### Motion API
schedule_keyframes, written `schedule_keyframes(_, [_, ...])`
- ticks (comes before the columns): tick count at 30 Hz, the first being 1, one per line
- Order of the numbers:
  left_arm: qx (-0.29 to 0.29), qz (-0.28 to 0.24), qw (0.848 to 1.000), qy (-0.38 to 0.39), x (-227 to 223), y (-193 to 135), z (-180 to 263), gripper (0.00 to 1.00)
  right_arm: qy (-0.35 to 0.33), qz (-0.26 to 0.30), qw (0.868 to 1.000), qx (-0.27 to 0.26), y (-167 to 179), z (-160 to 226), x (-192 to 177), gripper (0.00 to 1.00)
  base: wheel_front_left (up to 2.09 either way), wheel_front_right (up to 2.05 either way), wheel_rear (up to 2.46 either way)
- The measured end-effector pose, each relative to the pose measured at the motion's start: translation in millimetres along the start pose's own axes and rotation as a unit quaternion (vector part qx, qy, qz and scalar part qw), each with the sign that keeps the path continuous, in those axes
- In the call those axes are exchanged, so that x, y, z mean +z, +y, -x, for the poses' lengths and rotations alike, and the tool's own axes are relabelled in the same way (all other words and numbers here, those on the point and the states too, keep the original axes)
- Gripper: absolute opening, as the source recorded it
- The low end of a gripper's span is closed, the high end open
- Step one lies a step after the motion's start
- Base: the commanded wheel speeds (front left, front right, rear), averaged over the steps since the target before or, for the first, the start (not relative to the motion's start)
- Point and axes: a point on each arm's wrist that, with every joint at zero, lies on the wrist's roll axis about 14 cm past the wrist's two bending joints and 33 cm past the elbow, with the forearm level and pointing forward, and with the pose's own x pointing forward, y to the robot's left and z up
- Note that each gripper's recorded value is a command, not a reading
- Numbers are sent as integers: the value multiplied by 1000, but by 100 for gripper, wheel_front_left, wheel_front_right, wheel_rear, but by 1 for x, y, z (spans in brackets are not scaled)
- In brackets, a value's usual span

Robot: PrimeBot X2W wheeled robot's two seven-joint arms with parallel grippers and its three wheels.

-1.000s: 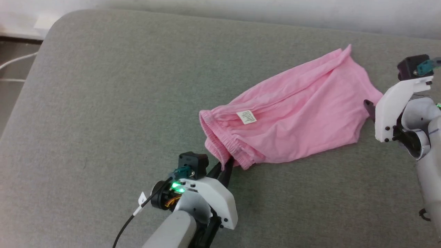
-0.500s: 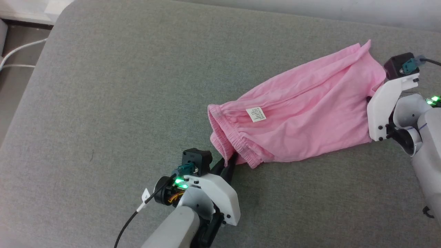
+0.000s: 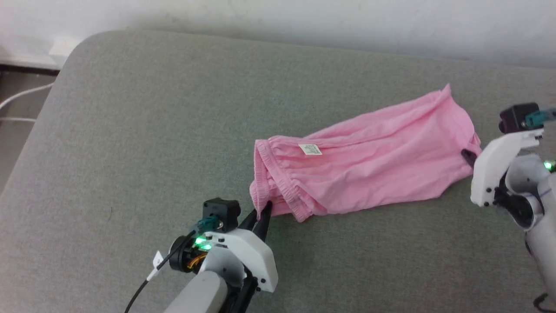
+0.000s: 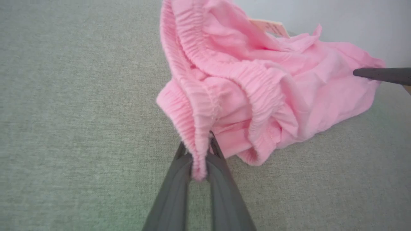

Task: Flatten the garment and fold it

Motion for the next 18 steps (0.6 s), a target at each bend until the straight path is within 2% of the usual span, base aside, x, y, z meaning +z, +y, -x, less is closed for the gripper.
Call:
schedule_keyframes(13, [-19, -13, 999, -28, 12, -10, 31, 0, -30, -70, 997, 18, 10, 74, -37, 0, 0, 0, 0])
schedule_keyframes(18, [-30, -21, 998, -49, 24, -15, 45, 0, -55, -97, 994, 6, 10, 111, -44, 0, 0, 0, 0])
